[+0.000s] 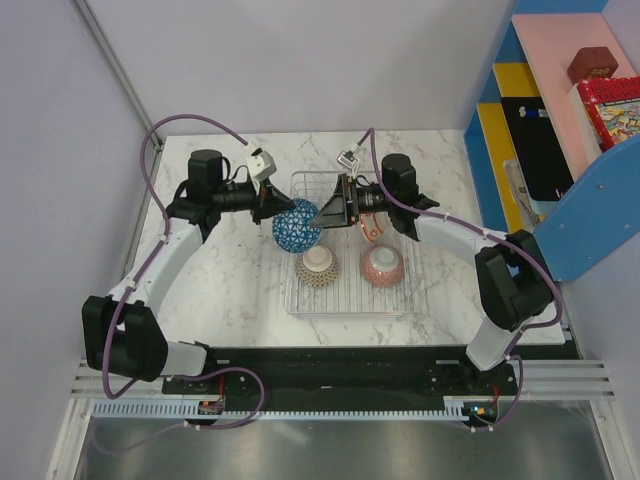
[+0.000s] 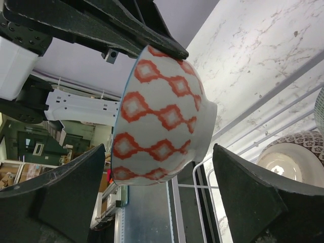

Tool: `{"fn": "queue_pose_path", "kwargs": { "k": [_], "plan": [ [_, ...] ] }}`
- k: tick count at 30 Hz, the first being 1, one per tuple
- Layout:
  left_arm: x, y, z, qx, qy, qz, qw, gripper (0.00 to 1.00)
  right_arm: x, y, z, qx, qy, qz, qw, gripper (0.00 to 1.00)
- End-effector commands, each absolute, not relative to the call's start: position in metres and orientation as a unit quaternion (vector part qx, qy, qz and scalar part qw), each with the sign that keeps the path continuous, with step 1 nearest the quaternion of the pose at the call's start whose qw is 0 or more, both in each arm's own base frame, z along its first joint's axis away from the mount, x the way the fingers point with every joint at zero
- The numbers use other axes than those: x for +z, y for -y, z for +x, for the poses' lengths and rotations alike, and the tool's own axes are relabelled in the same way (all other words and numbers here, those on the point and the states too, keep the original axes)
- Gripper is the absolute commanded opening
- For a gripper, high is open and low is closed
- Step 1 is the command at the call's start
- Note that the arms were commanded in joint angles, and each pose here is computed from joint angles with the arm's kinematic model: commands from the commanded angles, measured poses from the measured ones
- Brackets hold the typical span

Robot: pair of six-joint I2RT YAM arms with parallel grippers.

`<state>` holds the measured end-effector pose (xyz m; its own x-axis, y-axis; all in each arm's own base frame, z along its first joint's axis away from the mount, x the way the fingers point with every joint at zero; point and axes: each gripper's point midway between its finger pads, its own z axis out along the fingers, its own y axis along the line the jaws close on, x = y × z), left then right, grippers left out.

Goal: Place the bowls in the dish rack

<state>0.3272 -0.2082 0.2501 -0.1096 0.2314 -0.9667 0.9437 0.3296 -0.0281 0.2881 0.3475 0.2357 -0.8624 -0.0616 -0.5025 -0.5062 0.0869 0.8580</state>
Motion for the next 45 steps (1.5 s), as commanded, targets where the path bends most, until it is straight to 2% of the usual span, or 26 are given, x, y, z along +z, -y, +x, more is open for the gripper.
{"fn": "queue_pose_path", "kwargs": {
  "k": [1,16,22,25,27,28,31,34,35,37,38,45],
  "plan": [
    [0.270,0.215,0.326,-0.372,-0.627,0.454,0.512,0.02,0.249,-0.349,0.284,0.669,-0.689,-0.216,0.175,0.92],
    [0.271,0.216,0.326,-0.374,-0.626,0.451,0.514,0.02,0.251,-0.350,0.278,0.701,-0.667,-0.201,0.150,0.87],
    [0.271,0.217,0.324,-0.377,-0.624,0.452,0.513,0.02,0.255,-0.348,0.275,0.707,-0.658,-0.205,0.158,0.78],
    [0.268,0.217,0.324,-0.377,-0.627,0.451,0.511,0.02,0.257,-0.348,0.275,0.709,-0.653,-0.207,0.163,0.60],
    [0.269,0.218,0.324,-0.378,-0.625,0.452,0.511,0.02,0.258,-0.348,0.275,0.710,-0.652,-0.208,0.164,0.42],
    [0.269,0.217,0.324,-0.377,-0.626,0.451,0.512,0.02,0.258,-0.348,0.275,0.710,-0.651,-0.210,0.167,0.25],
    [0.270,0.219,0.324,-0.380,-0.627,0.450,0.510,0.02,0.260,-0.348,0.277,0.708,-0.651,-0.212,0.176,0.00],
    [0.269,0.218,0.325,-0.379,-0.629,0.448,0.510,0.44,0.254,-0.349,0.283,0.689,-0.663,-0.219,0.194,0.00],
    [0.269,0.218,0.325,-0.378,-0.629,0.448,0.511,0.67,0.247,-0.349,0.283,0.679,-0.681,-0.207,0.181,0.00],
    [0.269,0.216,0.328,-0.371,-0.634,0.444,0.513,0.95,0.245,-0.349,0.293,0.657,-0.686,-0.226,0.215,0.00],
    [0.269,0.215,0.328,-0.367,-0.636,0.442,0.515,1.00,0.234,-0.346,0.293,0.642,-0.711,-0.212,0.196,0.00],
    [0.262,0.174,0.340,-0.349,-0.671,0.404,0.515,1.00,0.242,-0.330,0.313,0.550,-0.742,-0.262,0.278,0.00]
  ]
}}
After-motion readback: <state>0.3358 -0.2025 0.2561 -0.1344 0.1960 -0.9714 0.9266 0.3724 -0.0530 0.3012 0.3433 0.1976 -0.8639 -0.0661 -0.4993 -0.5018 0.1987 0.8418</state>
